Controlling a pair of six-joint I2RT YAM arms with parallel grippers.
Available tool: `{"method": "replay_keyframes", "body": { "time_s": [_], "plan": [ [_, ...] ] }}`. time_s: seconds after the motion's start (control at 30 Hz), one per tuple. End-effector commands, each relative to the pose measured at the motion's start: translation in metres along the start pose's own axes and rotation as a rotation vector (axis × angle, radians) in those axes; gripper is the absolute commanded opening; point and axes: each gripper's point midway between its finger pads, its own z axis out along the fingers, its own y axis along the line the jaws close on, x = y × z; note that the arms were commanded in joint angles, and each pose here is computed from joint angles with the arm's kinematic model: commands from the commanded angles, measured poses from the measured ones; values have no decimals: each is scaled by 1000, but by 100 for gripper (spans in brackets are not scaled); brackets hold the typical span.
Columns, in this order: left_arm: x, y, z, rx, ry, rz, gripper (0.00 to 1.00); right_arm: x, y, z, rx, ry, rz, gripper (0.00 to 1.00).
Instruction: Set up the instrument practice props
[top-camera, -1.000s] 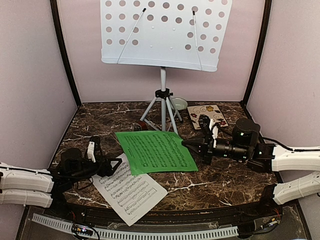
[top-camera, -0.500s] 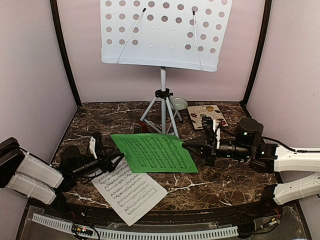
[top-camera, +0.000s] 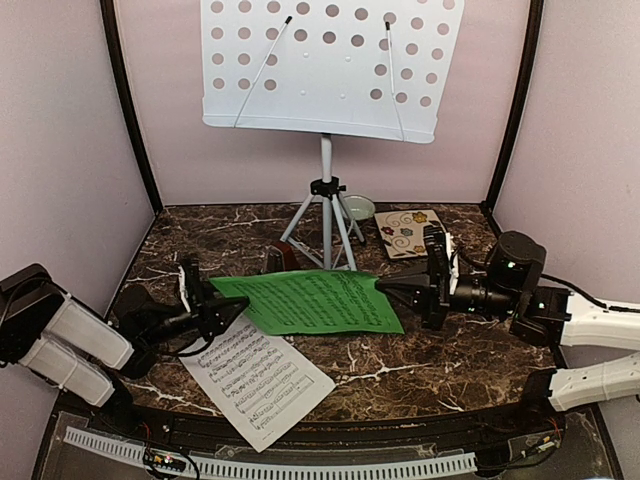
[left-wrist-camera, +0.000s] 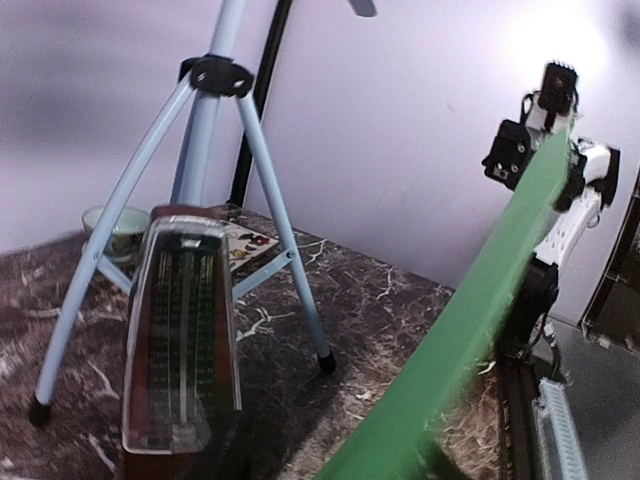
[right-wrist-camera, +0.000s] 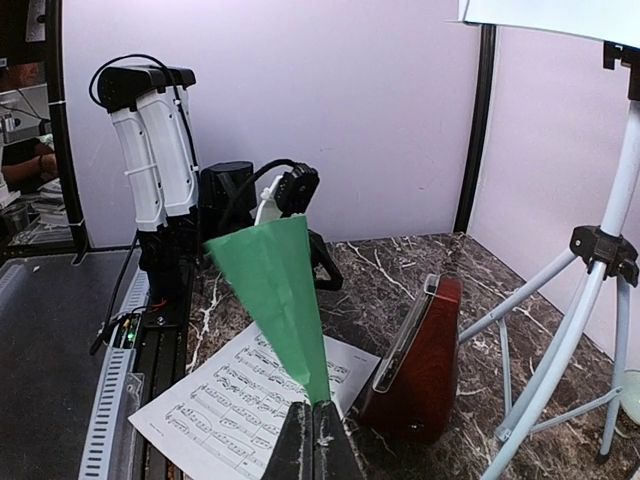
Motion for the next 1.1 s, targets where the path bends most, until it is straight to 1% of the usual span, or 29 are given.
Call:
{"method": "replay_keyframes", "body": {
  "time_s": [0.0, 0.07, 0.1, 0.2, 0.23, 0.27, 0.3, 0.33, 0.37, 0.47, 0.5, 0.53, 0.57, 0.6, 0.63, 0.7, 0.77, 0.8, 0.93, 1.07],
  "plan": [
    [-37, -29, 3, 146, -91, 76, 30, -14, -11, -6, 60, -44, 12, 0],
    [-44, -32, 5, 160, -79, 91, 9, -9, -23, -9, 112, -43, 32, 0],
    [-47, -31, 8, 153, -61, 98, 1, -6, -29, -11, 143, -40, 46, 0],
    [-47, -25, 14, 107, 21, 85, 0, 6, -52, -16, 254, -1, 83, 0],
    [-56, -23, 14, 81, 19, 89, 0, 11, -60, -18, 299, 26, 98, 10],
    [-59, -20, 15, 53, 34, 78, 0, 15, -69, -21, 344, 56, 110, 38],
    [-63, -17, 16, 30, 53, 69, 0, 21, -77, -24, 391, 97, 122, 60],
    [-66, -16, 17, 14, 81, 63, 0, 21, -85, -28, 444, 126, 125, 74],
    [-69, -16, 18, 2, 115, 55, 0, 22, -92, -32, 485, 166, 124, 81],
    [-77, -19, 20, -34, 222, 30, 0, 10, -99, -44, 543, 242, 97, 88],
    [-80, -27, 22, -9, 253, 27, 0, 2, -99, -46, 541, 246, 87, 91],
    [-80, -31, 22, 1, 302, 23, 0, -10, -98, -47, 538, 247, 76, 97],
    [-82, -38, 24, 7, 351, 25, 0, -15, -98, -49, 537, 262, 72, 99],
    [-81, -43, 24, 7, 408, 21, 0, -24, -98, -50, 534, 268, 68, 100],
    [-92, -51, 25, 30, 431, 38, 0, -29, -96, -50, 523, 283, 69, 100],
    [-89, -67, 19, 84, 542, 21, 0, -41, -93, -48, 497, 310, 68, 100],
    [-99, -79, 19, 108, 609, 43, 0, -54, -89, -42, 471, 335, 61, 100],
    [-101, -84, 19, 118, 644, 49, 0, -67, -87, -37, 454, 334, 51, 100],
    [-114, -102, 30, 185, 721, 68, 0, -87, -70, -11, 380, 386, -12, 99],
    [-111, -122, 41, 254, 784, 108, 0, -93, -54, 14, 322, 454, -99, 98]
  ]
}}
